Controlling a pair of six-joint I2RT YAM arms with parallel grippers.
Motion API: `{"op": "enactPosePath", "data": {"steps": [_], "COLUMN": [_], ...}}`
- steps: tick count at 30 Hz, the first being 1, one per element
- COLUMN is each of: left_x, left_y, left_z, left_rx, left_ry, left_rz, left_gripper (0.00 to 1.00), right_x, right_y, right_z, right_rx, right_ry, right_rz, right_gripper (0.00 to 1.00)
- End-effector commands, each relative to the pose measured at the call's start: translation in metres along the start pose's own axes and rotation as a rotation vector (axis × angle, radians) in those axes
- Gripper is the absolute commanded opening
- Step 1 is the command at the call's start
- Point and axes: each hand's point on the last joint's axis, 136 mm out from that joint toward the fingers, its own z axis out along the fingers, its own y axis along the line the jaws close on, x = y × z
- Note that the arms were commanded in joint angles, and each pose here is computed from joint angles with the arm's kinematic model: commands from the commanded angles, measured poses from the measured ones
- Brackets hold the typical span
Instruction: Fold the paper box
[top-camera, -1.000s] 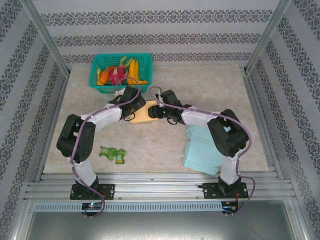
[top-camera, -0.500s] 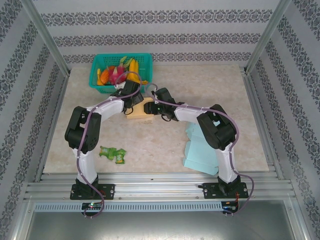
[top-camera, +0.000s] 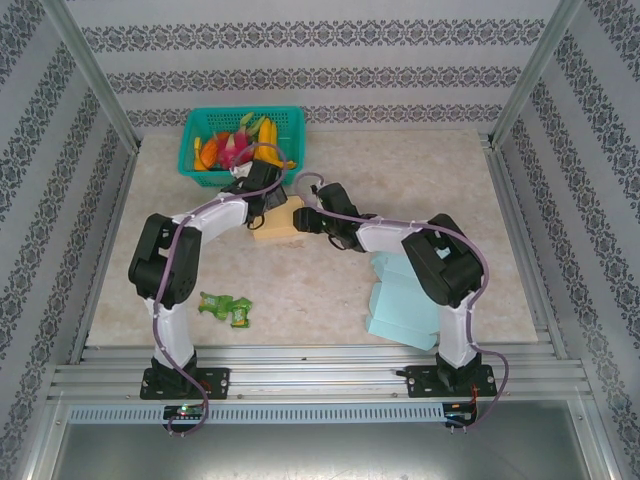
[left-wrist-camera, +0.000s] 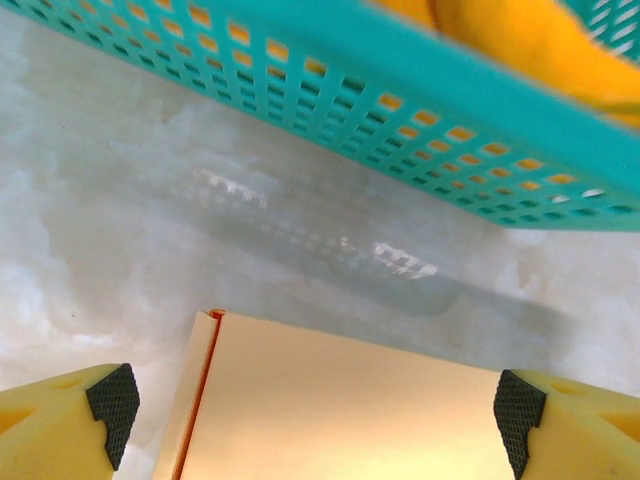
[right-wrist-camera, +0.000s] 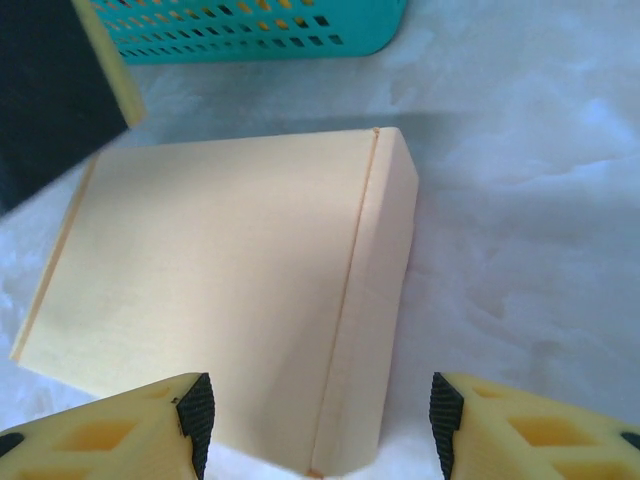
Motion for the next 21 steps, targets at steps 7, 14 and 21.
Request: {"op": "enactPosePath", "data": {"steps": [7,14,21], "left_x": [0.004,0.069,0.126], "left_y": [0.001,-0.017,-0.04], "left_z": [-0.076,-0.126,-0.179], "left_rx": [0.112,0.275,0.456], "left_ry": [0.028,0.089,0.109], "left_rz": [0.0,0.117,0.246], "left_gripper": [0.94,0.94,0.95], "right_x": [-0.009,0.019,0.056], "right_y": [-0.003,-0.037,-0.077], "right_z": [-0.073,-0.138,-0.193], "right_rx": [0.076,0.195,0.349], "right_ry": [-0.071,-0.082,-0.051], "right_rz": [0.043,0.135,0.067], "right_gripper": [0.6,0.6,0.59]}}
